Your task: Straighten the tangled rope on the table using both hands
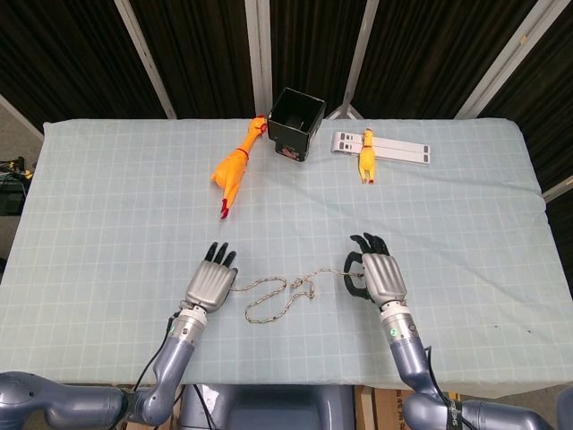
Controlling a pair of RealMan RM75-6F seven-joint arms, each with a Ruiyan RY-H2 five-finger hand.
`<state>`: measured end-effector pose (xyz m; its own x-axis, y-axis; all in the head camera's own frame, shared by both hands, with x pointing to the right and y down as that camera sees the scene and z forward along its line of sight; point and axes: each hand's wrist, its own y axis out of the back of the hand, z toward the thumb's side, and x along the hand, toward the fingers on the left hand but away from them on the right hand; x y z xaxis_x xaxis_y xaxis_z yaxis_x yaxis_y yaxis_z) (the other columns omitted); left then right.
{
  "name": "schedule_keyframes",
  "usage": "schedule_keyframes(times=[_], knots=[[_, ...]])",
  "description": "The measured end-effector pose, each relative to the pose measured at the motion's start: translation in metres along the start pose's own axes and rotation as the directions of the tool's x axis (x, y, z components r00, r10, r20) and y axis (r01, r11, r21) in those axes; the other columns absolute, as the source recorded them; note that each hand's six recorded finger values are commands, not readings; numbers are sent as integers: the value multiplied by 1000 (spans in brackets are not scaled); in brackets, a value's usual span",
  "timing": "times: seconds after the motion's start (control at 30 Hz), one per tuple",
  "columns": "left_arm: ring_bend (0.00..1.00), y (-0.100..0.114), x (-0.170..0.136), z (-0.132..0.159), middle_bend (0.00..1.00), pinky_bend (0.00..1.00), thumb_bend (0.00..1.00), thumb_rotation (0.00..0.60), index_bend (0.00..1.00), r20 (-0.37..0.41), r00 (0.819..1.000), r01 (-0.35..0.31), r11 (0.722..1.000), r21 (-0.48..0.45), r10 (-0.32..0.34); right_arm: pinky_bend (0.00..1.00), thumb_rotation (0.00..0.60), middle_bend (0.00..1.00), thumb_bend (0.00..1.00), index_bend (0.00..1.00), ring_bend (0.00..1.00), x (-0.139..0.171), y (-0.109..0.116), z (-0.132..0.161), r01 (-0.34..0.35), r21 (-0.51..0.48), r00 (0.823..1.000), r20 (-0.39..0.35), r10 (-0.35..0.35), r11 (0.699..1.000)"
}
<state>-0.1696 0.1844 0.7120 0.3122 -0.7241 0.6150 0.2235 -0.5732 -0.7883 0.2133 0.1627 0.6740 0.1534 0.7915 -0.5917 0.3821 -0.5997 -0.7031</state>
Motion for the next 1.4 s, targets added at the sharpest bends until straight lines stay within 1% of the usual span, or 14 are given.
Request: schedule_keyframes(times=[0.2, 0.37, 0.53, 0.67, 0.87, 1.07, 1.13, 1.2, 1.3, 1.4], knots=[[0, 1, -1, -2, 149, 0, 565, 600, 586, -6, 1000, -7, 1000, -10, 7, 0, 600, 169, 468, 639, 0, 1, 1, -1, 1, -2, 1000, 2, -1, 1000], [0, 9, -3, -4, 153, 0, 571, 600, 592, -7, 1000, -29, 999, -27, 29, 0, 600, 169, 468, 638, 0, 3, 6, -2, 6, -4, 1000, 0, -6, 1000], [0, 23, -7, -9, 157, 0, 577, 600, 605, -8, 998, -58, 997, -49, 58, 0, 600, 169, 468, 638, 0, 4, 13, -2, 18, -1, 1000, -1, -18, 1000], [0, 36, -12, -20, 157, 0, 580, 600, 607, -18, 997, -82, 995, -55, 81, 0, 600, 169, 468, 638, 0, 6, 23, -6, 34, 8, 999, 6, -34, 999], [0, 59, -24, -54, 157, 0, 580, 600, 614, -56, 992, -117, 992, -50, 114, 0, 600, 169, 468, 638, 0, 10, 40, -19, 61, 23, 998, 26, -61, 998], [0, 82, -41, -100, 157, 0, 580, 600, 615, -121, 982, -154, 987, -52, 147, 0, 600, 169, 468, 639, 0, 15, 60, -34, 90, 44, 994, 52, -92, 995], [0, 88, -50, -121, 158, 0, 580, 600, 616, -151, 976, -167, 984, -58, 157, 0, 600, 169, 468, 638, 0, 17, 68, -39, 101, 51, 993, 61, -104, 994], [0, 94, -60, -142, 158, 0, 580, 600, 616, -182, 970, -178, 982, -67, 163, 0, 600, 169, 468, 638, 0, 19, 77, -46, 116, 59, 990, 73, -120, 991], [0, 98, -75, -170, 159, 0, 580, 600, 617, -222, 961, -188, 979, -84, 165, 0, 600, 169, 468, 639, 0, 21, 84, -53, 127, 69, 988, 85, -133, 990], [0, 98, -87, -192, 160, 0, 580, 600, 617, -256, 954, -192, 975, -111, 159, 0, 600, 169, 468, 638, 0, 23, 89, -60, 136, 75, 984, 102, -143, 988]])
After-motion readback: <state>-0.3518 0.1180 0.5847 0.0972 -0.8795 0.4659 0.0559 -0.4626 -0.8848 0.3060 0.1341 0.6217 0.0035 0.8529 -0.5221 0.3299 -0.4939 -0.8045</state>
